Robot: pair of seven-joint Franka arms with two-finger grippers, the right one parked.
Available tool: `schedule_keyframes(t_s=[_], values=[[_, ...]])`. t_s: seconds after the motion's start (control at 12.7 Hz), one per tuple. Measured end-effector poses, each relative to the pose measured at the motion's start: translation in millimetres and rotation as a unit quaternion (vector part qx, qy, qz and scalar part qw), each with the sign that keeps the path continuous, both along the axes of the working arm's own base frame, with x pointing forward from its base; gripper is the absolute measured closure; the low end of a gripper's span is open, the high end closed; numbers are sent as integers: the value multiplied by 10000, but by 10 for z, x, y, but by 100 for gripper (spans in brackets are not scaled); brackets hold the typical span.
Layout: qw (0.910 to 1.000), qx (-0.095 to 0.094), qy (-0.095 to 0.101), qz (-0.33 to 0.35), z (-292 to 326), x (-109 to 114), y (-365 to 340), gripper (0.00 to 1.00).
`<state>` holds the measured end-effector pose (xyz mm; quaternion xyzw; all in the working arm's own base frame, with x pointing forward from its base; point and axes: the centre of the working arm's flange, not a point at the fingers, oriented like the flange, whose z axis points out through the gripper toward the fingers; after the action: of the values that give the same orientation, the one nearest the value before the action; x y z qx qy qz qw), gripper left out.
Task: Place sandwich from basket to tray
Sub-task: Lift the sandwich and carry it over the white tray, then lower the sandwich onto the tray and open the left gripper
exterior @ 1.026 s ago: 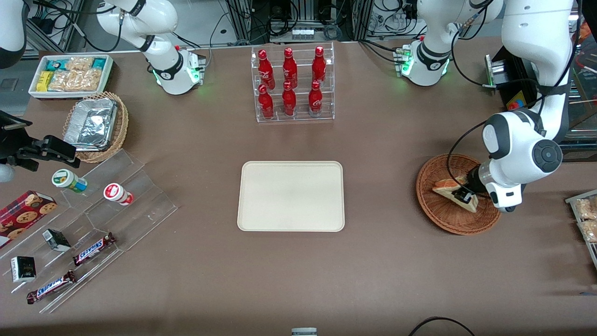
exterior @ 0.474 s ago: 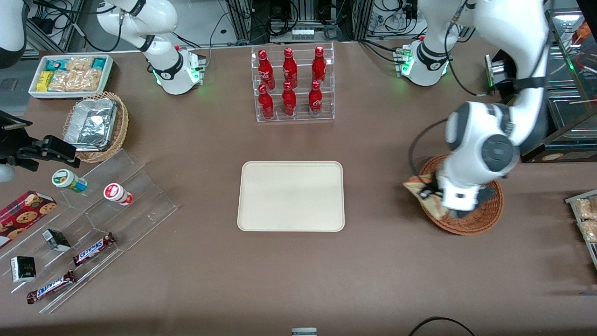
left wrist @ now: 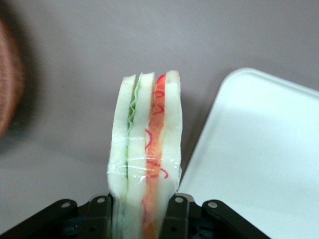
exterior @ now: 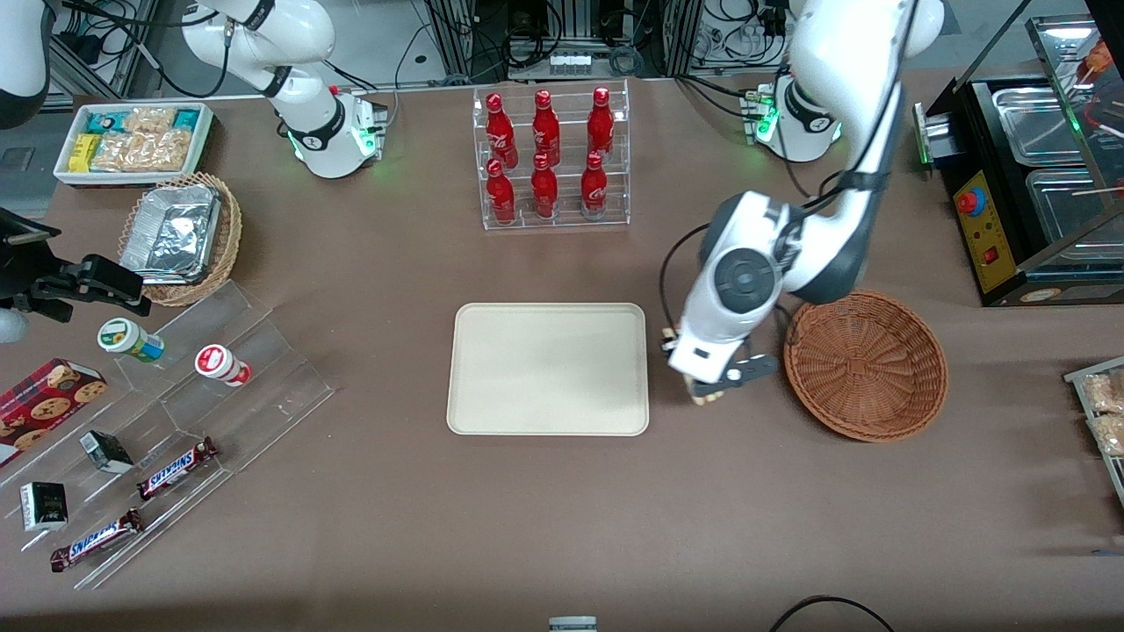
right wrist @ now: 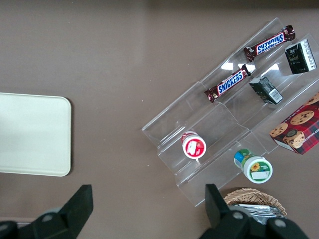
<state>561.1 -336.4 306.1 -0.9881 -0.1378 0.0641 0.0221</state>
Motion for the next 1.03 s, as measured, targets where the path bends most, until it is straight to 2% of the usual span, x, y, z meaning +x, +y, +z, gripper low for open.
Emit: schedule_keyframes(t_s=[0.08,0.32,0.39,0.55,1.03], values=[[9998,-65,-5,-173,-91,-37,-157,67],[9958,-398,-228,-793,-391,-147,-681,67],[9942,-446,-270,-938,-528,-216,-844,67],[9919,-462,-281,-1150,-733,-311,-1064,67],[9842,-558,-411,-1632,-822,-107,-1161,65]])
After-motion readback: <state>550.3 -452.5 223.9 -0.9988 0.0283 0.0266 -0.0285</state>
